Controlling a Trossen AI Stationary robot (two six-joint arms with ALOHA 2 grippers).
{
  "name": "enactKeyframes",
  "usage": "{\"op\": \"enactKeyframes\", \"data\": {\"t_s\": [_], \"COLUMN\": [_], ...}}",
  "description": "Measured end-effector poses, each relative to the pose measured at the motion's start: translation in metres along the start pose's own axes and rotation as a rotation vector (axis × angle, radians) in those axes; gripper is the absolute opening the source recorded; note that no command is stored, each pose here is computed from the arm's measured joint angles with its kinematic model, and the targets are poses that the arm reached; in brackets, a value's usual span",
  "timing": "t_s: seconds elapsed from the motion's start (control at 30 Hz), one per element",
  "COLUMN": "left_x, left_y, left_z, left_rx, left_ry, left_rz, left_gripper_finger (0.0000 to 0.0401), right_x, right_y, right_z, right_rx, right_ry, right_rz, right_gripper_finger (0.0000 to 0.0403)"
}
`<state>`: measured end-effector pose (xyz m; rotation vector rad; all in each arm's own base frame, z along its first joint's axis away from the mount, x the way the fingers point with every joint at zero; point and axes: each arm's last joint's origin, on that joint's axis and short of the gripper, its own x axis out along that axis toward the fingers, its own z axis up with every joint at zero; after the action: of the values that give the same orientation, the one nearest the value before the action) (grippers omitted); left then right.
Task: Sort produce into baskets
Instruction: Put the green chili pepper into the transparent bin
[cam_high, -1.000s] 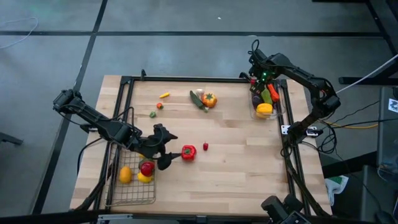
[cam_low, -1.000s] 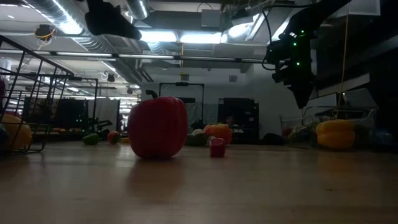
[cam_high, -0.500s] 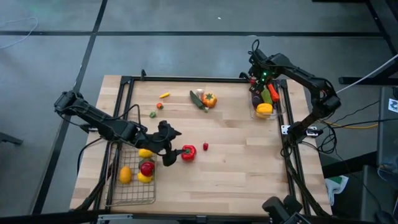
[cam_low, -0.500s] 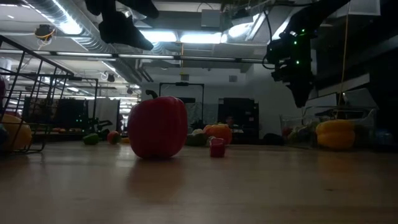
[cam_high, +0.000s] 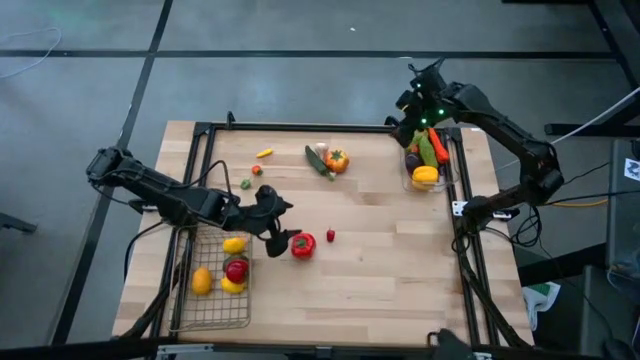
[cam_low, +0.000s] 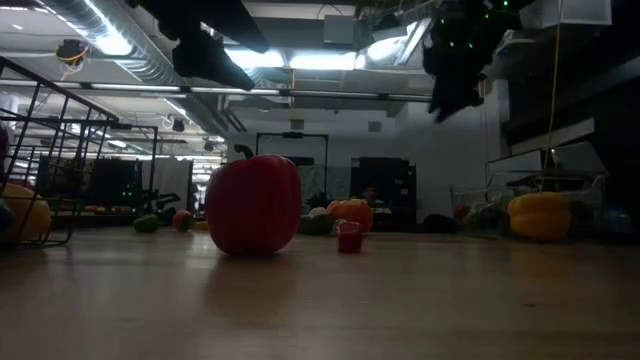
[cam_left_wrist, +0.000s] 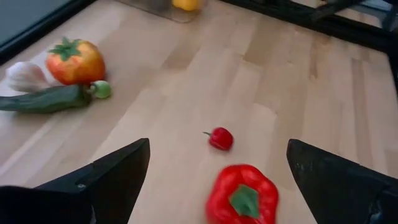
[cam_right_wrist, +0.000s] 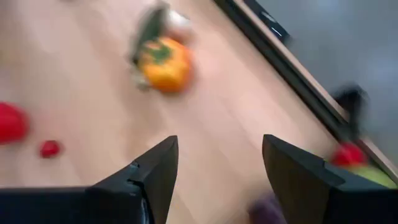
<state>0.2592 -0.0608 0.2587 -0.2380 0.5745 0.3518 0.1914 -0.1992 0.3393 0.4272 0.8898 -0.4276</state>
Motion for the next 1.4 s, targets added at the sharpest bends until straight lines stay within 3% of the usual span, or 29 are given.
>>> {"op": "enactKeyframes", "data": {"t_s": [0.3,0.47,0.6,0.83,1.23,1.4], "left_x": [0.011,0.014,0.014,0.017,0.022,0.023], "left_y": [0.023,0.03,0.032,0.036,0.038,0.037], "left_z": [0.011,0.014,0.015,0.017,0.015,0.013], "left_rx": [-0.059,-0.076,-0.081,-0.085,-0.082,-0.076], "left_ry": [-0.013,-0.013,-0.013,-0.018,0.0,0.011], "left_rz": [0.085,0.103,0.108,0.121,0.139,0.143], "left_gripper_finger": [0.0375,0.0375,0.0375,0.0375,0.0375,0.0375], "right_x": [0.016,0.022,0.026,0.043,0.125,0.161], "right_y": [0.056,0.078,0.088,0.104,0.14,0.152], "right_z": [0.018,0.021,0.022,0.021,0.019,0.016], "right_rx": [-0.227,-0.395,-0.435,-0.475,-0.558,-0.616], "right_ry": [-0.125,-0.156,-0.168,-0.13,-0.029,-0.03], "right_rz": [0.119,0.066,0.026,0.063,0.126,0.089], "right_gripper_finger": [0.0232,0.0232,0.0232,0.0232,0.0232,0.0232]}}
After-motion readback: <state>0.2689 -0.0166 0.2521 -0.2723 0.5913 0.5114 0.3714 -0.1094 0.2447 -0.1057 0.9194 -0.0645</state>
